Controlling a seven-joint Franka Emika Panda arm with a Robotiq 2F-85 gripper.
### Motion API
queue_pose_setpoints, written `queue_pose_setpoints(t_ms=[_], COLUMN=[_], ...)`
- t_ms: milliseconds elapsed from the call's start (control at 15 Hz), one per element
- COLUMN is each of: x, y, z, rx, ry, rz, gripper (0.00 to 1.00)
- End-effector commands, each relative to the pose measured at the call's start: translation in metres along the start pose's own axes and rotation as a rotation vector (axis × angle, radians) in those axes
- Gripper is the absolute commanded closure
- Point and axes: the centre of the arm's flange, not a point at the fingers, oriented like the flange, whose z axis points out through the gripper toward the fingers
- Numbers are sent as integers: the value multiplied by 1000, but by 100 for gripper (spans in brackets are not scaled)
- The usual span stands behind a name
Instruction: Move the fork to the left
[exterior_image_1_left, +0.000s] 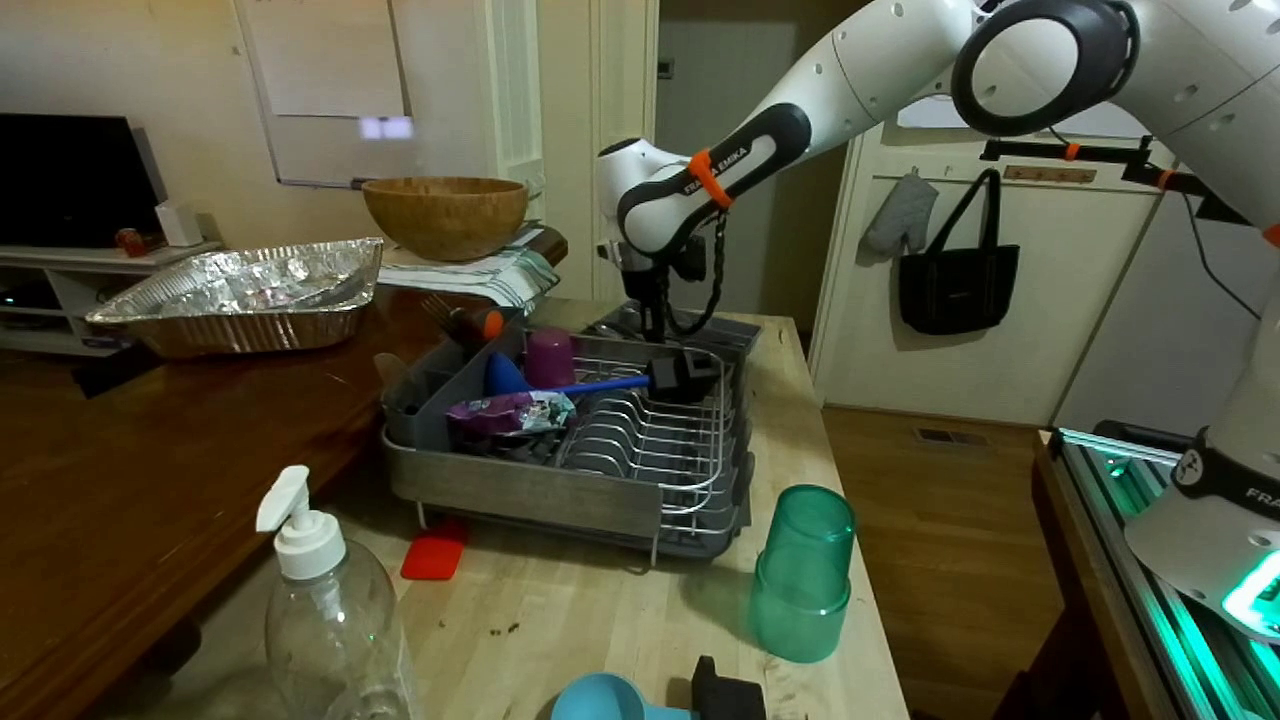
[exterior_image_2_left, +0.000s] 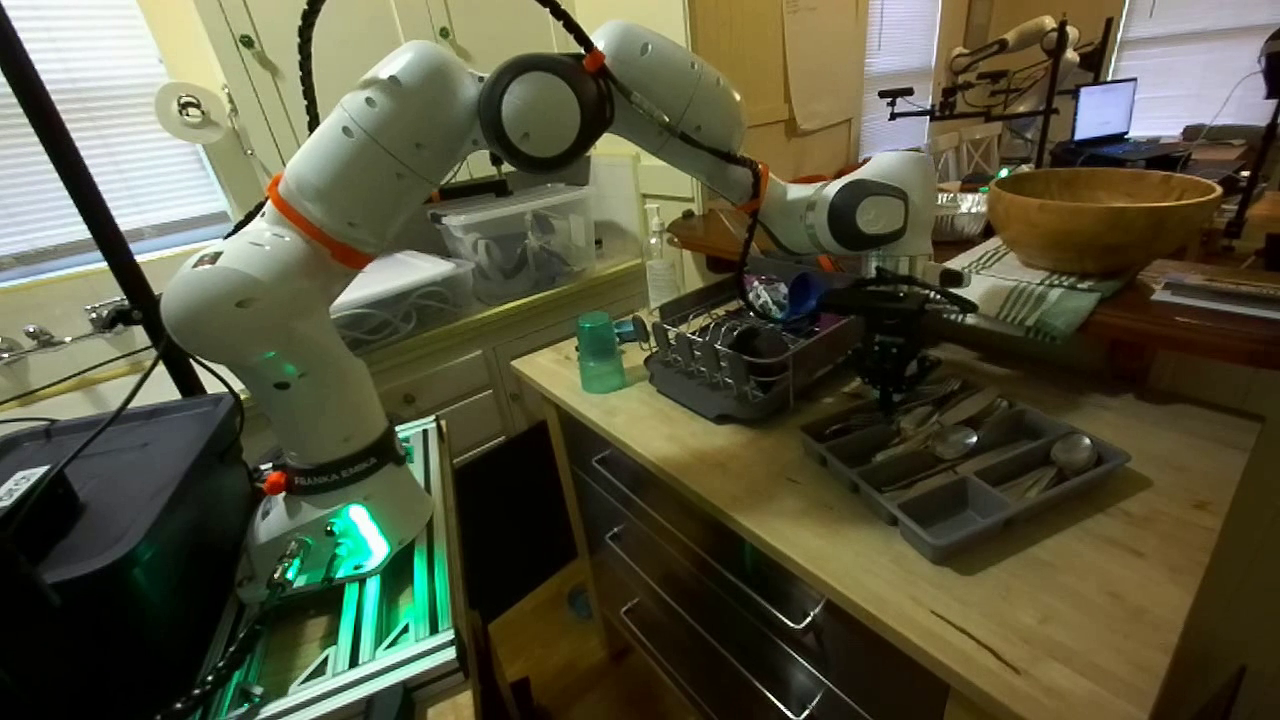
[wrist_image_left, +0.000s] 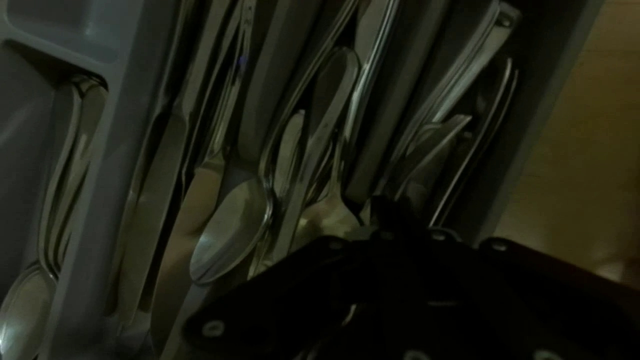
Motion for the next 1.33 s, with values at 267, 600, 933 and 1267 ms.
queue_pose_setpoints(t_ms=[267,600,933,1267], x=[-56,-77,-104,-105], y=[0,9,6,-29], z=[-93,-111,-118,-134], rx=[98,143,124,142], ry=[124,107,118,314], rz=[78,91,-52,-155], gripper=[99,99,99,99])
